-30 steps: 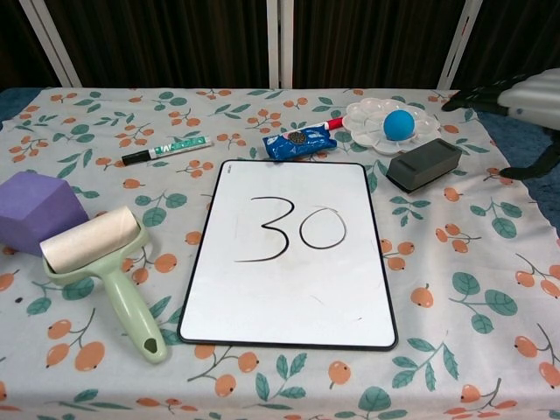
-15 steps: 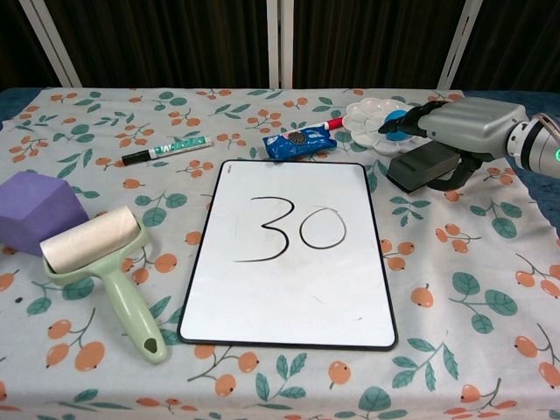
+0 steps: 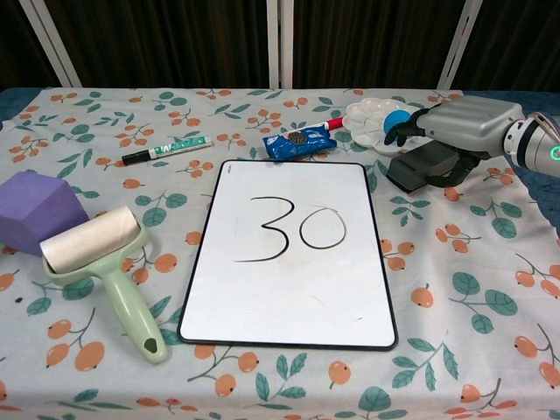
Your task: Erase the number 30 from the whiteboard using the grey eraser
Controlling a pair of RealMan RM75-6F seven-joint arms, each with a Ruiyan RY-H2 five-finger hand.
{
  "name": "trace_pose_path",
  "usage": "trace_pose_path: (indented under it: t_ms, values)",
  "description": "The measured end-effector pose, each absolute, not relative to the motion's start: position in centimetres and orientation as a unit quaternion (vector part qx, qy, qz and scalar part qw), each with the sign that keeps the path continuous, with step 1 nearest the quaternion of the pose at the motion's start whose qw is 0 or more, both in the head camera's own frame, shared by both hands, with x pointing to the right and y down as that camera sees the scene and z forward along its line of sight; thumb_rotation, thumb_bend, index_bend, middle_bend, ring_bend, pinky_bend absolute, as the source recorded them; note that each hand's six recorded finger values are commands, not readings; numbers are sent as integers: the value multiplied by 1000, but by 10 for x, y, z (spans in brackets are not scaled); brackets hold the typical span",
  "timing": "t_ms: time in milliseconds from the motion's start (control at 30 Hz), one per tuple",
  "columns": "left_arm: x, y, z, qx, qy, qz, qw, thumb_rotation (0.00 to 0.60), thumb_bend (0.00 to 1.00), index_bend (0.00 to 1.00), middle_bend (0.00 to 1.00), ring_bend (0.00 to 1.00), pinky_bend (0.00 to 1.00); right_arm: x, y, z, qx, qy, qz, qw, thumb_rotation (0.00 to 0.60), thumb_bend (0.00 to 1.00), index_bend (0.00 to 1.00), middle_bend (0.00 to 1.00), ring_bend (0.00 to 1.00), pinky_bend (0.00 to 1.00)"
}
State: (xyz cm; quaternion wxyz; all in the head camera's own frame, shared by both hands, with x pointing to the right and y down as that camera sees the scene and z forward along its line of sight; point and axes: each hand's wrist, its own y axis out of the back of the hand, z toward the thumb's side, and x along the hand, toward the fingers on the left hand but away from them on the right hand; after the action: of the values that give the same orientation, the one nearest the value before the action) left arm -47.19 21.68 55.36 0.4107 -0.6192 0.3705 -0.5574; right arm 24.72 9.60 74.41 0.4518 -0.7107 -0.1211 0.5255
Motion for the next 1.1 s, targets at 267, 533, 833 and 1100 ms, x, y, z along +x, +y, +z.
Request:
trace_pose_path:
  t_ms: [267,533,833,1100]
  values:
    - [-473,218,556,-619,371,-560,408,600,0,73,55,68,162,248,96,746,-704,-117,529,458,600,310,307,296,206,250]
    - [-473,217,556,-619,371,-559,408,600,0,74,55,68,162,247,97,746,-701,-113,530,463,600,315,325,302,212,254]
    - [-475,217,558,-619,371,-561,405,600,0,73,55,68,162,250,95,744,-705,-113,529,459,600,301,342,357,266,297]
    - [-474,217,561,-621,370,-561,404,600,0,74,55,68,162,251,96,744,-710,-116,525,456,600,303,377,435,345,394]
